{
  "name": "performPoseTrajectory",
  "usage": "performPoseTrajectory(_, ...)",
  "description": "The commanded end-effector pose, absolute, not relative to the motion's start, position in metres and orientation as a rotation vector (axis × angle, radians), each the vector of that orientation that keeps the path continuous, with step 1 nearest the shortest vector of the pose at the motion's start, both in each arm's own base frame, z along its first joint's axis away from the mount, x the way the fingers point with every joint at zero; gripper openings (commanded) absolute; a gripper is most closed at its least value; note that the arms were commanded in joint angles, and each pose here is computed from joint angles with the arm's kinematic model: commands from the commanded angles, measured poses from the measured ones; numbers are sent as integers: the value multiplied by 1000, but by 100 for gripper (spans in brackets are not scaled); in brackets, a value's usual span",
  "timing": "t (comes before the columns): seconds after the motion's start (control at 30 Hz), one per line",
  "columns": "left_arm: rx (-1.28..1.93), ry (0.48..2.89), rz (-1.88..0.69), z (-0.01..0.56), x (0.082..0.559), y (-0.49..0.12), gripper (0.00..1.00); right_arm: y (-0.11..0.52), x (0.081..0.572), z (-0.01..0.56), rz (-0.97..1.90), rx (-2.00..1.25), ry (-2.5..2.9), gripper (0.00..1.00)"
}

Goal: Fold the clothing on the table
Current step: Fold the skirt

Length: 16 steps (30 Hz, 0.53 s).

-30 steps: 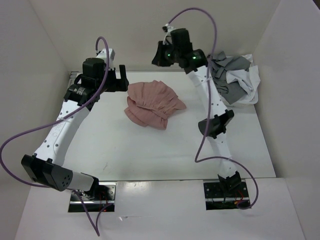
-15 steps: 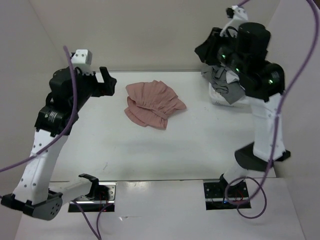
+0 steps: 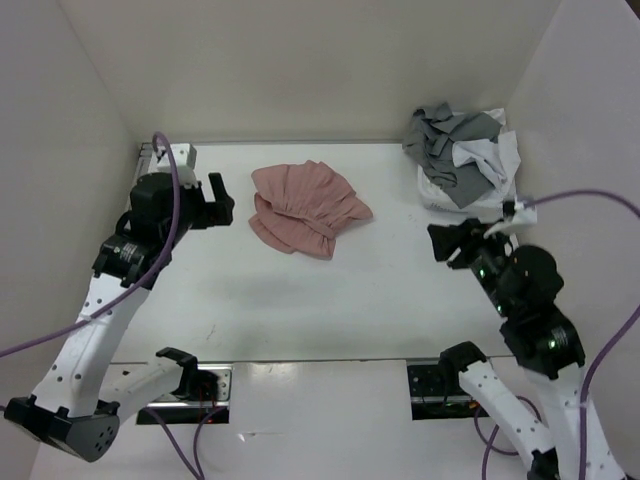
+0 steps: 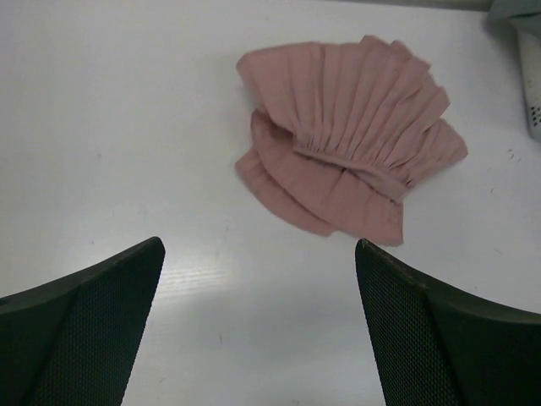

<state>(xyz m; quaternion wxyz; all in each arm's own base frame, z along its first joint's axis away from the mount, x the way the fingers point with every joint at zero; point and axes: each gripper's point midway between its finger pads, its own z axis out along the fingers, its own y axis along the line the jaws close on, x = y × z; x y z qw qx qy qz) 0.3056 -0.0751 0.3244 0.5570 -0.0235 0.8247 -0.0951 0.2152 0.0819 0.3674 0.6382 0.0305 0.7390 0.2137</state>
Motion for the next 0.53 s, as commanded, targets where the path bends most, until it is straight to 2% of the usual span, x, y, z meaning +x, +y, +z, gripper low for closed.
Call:
performPoseTrajectory(0.0, -161, 1873, -214, 330, 297, -61, 100, 61, 203, 376, 518, 207, 1481, 57)
performPoseTrajectory(0.1, -193, 1853, -170, 325, 291, -52, 100, 35, 186, 358, 449, 308, 1451, 77)
performPoseTrajectory(0.2, -211, 1841, -148, 322, 287, -46, 100, 22, 175, 351, 435, 371, 1429, 80)
performPoseTrajectory(0.23, -211, 1842, -148, 319, 284, -45, 100, 19, 174, 349, 433, 393, 1421, 89)
performPoseTrajectory(0.3, -212, 1831, -152, 320, 283, -45, 100, 16, 175, 343, 430, 428, 1425, 92)
performPoseTrajectory(0.37, -214, 1814, -158, 322, 277, -43, 100, 14, 176, 336, 421, 455, 1440, 99)
performPoseTrajectory(0.5, -212, 1832, -151, 310, 277, -43, 100, 1, 177, 327, 388, 543, 1423, 99)
